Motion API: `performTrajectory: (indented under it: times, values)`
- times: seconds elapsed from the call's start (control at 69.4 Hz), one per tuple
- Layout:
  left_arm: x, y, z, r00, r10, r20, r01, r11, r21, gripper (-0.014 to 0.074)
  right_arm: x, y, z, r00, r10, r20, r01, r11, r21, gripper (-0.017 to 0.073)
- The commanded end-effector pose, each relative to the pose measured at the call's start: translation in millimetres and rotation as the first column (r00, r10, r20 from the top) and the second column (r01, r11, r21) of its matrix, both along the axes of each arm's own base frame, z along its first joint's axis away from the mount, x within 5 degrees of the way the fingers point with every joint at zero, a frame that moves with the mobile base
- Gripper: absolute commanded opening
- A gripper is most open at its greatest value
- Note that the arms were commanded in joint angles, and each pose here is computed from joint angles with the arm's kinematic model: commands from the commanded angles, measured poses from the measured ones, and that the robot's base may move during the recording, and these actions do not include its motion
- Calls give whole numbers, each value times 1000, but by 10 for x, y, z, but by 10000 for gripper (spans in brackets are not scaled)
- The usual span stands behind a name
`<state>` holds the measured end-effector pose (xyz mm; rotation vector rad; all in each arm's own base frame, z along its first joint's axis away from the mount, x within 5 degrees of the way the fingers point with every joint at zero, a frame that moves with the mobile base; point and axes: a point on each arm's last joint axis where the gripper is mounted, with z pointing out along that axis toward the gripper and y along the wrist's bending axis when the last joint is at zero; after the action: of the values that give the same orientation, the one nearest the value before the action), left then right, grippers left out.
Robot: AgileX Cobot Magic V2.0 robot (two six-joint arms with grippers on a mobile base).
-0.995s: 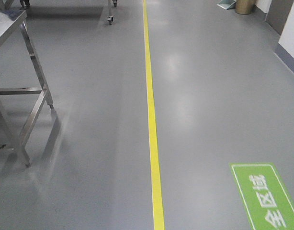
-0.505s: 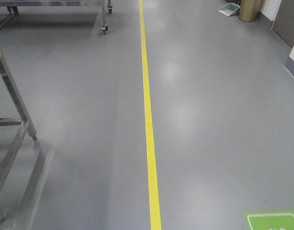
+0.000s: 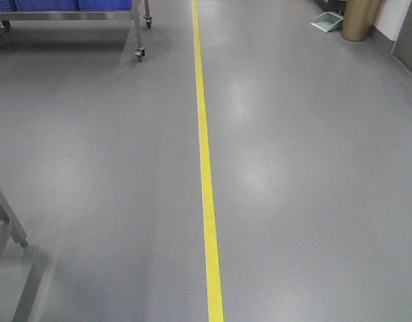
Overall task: Move and align brake pads A on conveyor
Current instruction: 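Turn the base toward the shelf of blue bins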
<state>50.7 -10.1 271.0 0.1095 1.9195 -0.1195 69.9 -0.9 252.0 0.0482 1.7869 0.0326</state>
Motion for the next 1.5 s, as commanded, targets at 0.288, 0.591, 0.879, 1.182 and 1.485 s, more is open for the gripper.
performTrajectory:
  times: [0.288,0.591,0.879,1.182,1.485]
  values:
    - [25,-1,145,996,7,87,-5,1000,-24,396,14,4,157,995,6,96,-5,1000,-10,473]
    - [26,-1,146,996,7,88,-5,1000,-24,396,14,4,157,995,6,96,-5,1000,-10,473]
    - [26,-1,146,996,7,88,-5,1000,-24,396,14,4,157,995,6,96,-5,1000,-10,473]
    - [26,0,146,996,8,88,-6,1000,-23,396,14,4,157,995,6,95,-5,1000,-10,473]
    - [26,0,146,996,8,88,-6,1000,-23,396,14,4,157,995,6,95,-5,1000,-10,473]
